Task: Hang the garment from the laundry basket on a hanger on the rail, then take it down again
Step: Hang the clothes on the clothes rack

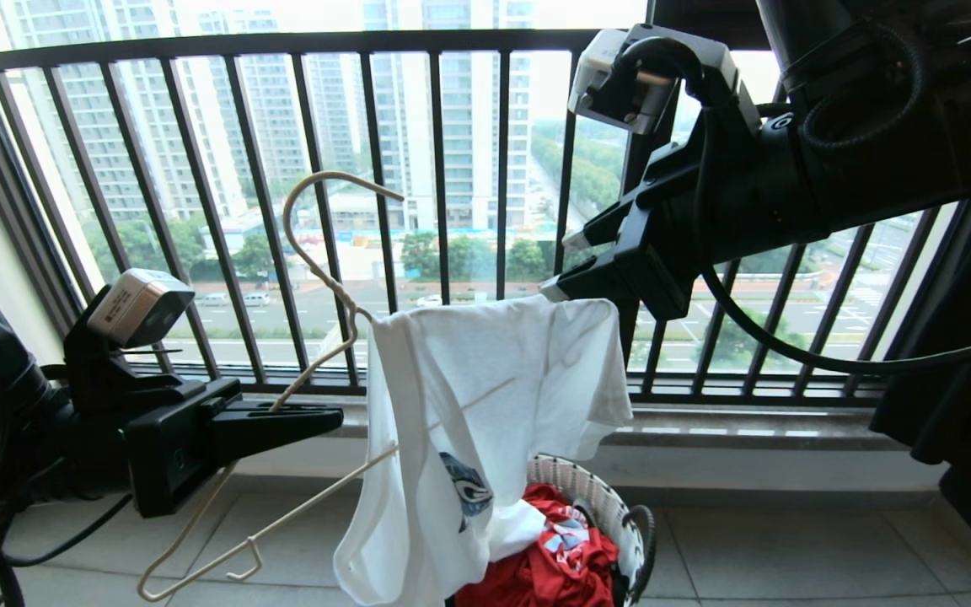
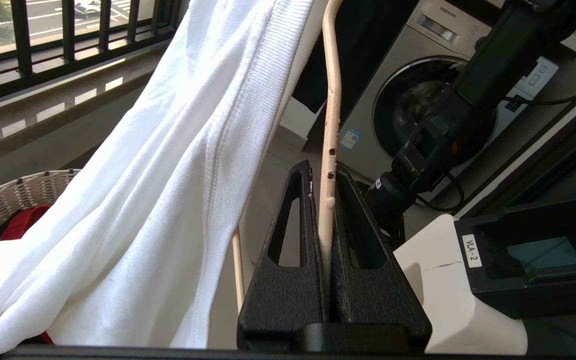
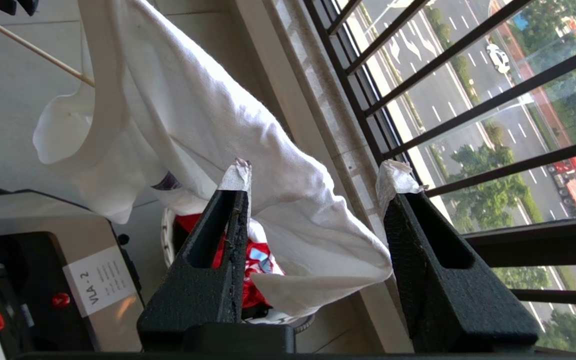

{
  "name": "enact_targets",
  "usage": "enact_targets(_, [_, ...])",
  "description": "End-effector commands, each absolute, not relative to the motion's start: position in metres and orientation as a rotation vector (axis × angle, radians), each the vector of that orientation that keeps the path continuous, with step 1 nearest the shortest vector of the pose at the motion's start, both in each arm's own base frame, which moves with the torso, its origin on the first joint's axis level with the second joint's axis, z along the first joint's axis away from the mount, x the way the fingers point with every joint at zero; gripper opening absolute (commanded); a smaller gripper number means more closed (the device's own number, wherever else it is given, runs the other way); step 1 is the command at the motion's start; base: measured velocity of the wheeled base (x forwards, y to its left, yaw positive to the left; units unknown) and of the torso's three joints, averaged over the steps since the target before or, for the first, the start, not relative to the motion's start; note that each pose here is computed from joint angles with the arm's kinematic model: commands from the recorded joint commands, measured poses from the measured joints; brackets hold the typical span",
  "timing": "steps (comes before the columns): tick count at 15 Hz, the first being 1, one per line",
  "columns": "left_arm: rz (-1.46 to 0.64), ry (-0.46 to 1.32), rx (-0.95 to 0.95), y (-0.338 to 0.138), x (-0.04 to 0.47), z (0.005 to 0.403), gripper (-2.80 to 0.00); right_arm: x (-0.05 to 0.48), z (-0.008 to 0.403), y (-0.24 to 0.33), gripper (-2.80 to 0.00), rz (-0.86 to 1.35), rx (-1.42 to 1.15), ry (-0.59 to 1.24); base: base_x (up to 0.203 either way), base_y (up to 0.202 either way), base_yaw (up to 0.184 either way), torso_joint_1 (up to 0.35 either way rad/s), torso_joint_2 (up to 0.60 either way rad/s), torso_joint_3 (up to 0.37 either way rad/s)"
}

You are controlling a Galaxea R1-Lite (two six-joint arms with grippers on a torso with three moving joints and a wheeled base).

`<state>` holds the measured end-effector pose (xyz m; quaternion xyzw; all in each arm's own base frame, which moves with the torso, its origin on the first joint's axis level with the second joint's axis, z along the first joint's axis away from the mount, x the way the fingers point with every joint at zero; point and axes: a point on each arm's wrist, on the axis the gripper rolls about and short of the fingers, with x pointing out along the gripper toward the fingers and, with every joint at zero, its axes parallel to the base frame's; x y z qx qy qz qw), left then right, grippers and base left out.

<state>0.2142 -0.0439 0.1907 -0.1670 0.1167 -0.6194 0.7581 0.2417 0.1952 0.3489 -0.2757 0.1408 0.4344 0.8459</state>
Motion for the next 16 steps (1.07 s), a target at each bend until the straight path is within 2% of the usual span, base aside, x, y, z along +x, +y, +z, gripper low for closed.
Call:
enact_targets(1, [-1.371,0.271,-0.365,-0.040,0.214,0.188,-2.80,0.241,0.345,0.198,0.00,0.973,-0.574,0.306,0.000,0.000,0.000,0.000,0.00,0.000])
enact_targets(10, [-1.474,0.280,-0.330,-0.037,0.200,0.191,-2.80,0.245,0.325,0.212,0.00,1.340,-0.445,0.327,0.000,0.000,0.000,0.000,0.00,0.000])
enact_targets(16, [-1.490,0.228,-0.286,-0.036,0.187,0.204,-2.80,0.258,0.315,0.224,0.00,1.414,-0.443,0.313,0.000,0.000,0.000,0.000,0.00,0.000])
